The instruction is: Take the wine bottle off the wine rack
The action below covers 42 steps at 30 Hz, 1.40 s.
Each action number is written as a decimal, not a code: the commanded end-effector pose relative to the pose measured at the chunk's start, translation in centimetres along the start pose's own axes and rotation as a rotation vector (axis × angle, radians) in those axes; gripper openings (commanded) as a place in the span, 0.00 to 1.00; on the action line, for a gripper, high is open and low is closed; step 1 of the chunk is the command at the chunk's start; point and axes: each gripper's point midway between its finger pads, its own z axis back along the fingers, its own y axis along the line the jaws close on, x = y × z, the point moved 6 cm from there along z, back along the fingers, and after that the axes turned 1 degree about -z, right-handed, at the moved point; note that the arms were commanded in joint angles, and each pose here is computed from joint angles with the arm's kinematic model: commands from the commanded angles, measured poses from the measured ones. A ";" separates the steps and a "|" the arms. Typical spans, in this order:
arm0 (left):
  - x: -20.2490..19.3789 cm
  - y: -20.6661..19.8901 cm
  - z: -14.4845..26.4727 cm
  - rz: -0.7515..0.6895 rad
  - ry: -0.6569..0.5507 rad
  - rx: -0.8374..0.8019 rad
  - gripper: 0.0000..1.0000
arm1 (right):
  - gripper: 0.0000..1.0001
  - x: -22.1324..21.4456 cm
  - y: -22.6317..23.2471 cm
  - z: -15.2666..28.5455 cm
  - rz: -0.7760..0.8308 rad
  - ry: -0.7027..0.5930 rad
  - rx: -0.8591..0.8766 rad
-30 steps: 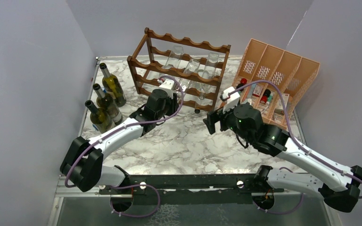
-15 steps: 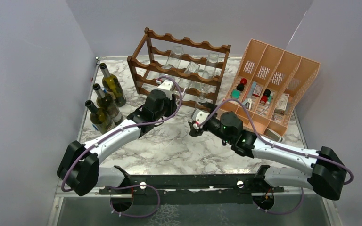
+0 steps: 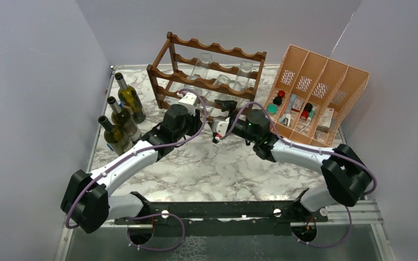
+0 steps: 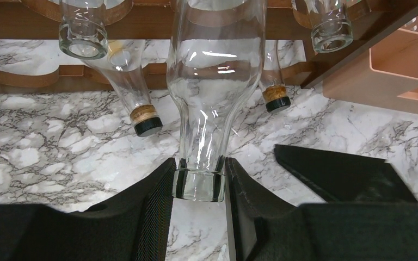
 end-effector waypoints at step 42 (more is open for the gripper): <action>1.7 0.6 3.9 0.074 -0.010 0.027 0.11 | 0.48 -2.6 0.2 -6.7 0.432 -0.082 -0.138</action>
